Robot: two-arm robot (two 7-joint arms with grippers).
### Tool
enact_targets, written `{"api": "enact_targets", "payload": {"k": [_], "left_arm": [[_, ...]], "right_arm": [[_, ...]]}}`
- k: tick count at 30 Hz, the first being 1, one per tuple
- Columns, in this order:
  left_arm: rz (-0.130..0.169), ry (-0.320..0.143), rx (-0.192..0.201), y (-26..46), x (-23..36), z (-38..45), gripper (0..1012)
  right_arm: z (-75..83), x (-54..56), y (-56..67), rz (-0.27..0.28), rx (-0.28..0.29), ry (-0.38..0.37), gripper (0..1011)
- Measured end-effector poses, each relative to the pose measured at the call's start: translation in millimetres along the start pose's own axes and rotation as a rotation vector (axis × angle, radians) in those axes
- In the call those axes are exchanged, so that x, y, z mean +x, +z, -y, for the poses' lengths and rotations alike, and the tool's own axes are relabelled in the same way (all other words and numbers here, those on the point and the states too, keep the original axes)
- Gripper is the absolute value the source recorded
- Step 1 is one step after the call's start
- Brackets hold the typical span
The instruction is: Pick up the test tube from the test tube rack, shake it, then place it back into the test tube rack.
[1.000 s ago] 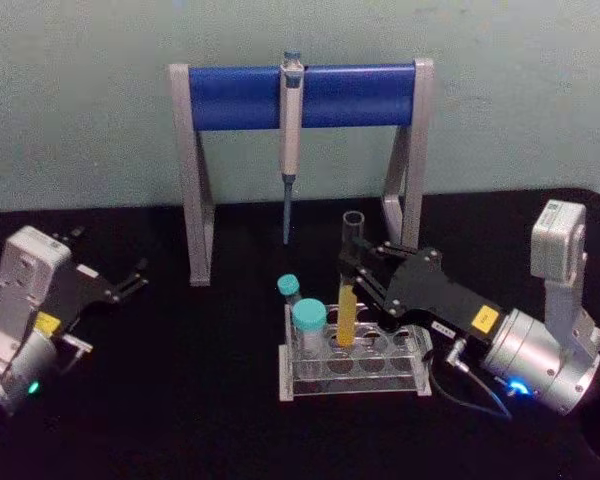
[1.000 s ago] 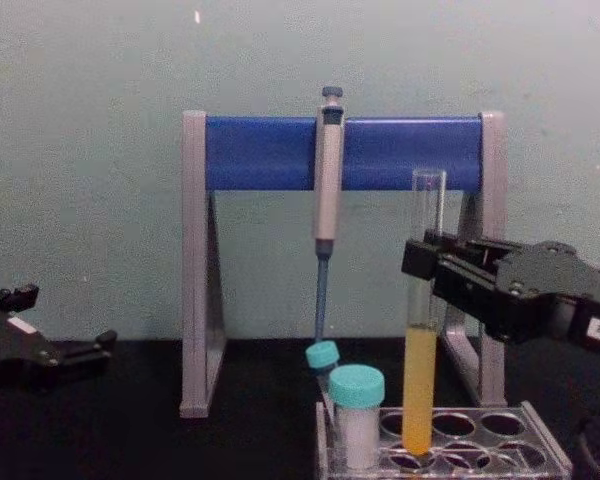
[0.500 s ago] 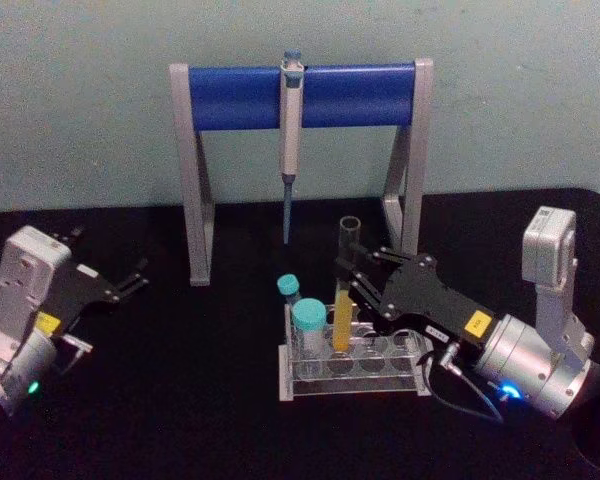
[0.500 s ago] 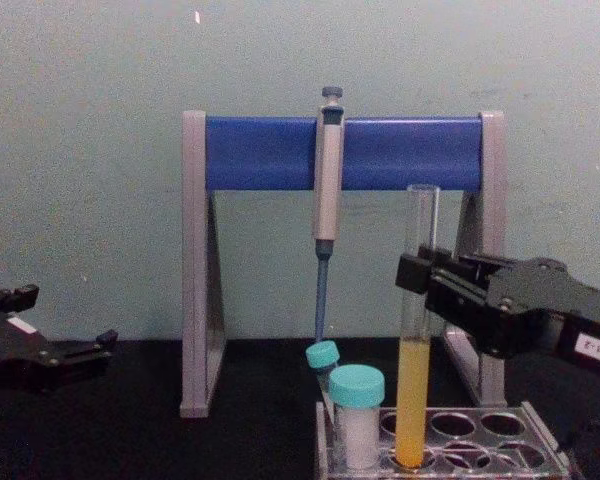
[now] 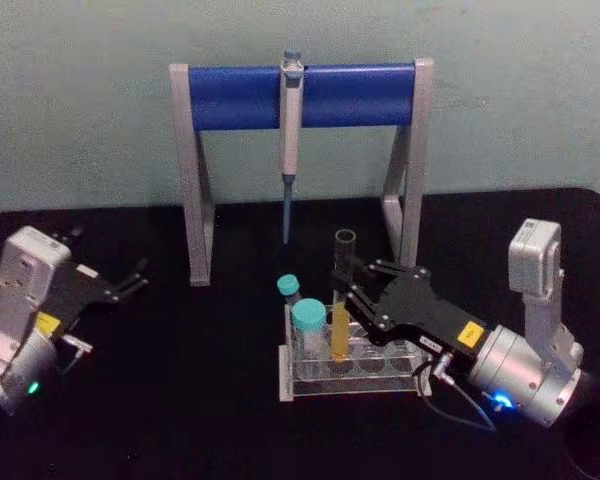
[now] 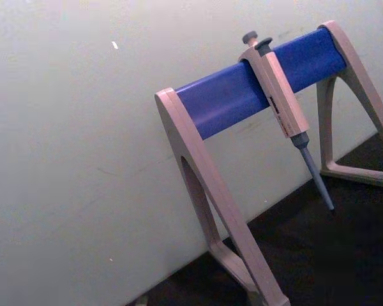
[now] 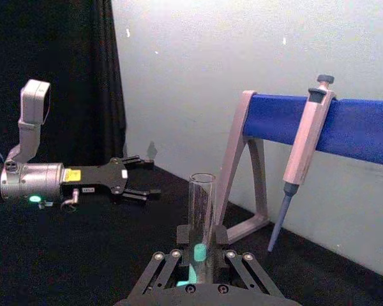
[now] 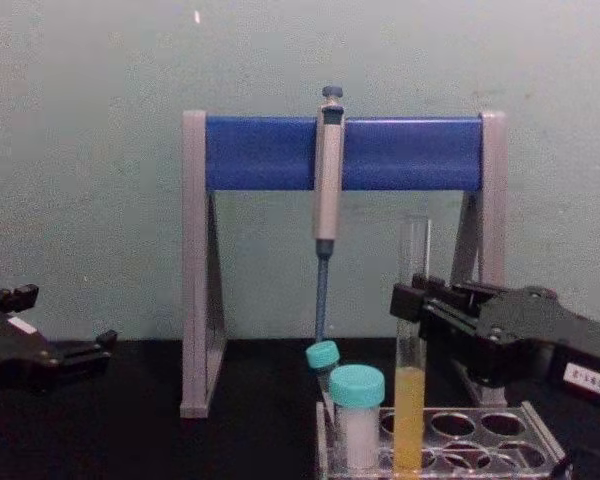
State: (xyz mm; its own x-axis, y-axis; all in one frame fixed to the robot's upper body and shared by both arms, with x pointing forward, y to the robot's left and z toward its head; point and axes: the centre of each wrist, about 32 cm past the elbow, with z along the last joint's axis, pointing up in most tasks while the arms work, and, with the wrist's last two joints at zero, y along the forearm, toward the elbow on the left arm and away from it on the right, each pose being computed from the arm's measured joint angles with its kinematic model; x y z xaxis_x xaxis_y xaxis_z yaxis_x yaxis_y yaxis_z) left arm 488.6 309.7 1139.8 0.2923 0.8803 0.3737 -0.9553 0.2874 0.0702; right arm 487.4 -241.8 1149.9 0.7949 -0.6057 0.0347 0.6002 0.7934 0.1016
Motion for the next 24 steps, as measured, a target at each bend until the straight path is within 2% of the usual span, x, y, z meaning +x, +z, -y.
{"api": "enact_targets", "payload": {"k": [24], "left_arm": [[0.000, 0.000, 0.000, 0.0, 0.0, 0.0, 1001]], "right_arm": [[0.8, -3.3, -15.9, -0.035, -0.039, -0.026, 229]]}}
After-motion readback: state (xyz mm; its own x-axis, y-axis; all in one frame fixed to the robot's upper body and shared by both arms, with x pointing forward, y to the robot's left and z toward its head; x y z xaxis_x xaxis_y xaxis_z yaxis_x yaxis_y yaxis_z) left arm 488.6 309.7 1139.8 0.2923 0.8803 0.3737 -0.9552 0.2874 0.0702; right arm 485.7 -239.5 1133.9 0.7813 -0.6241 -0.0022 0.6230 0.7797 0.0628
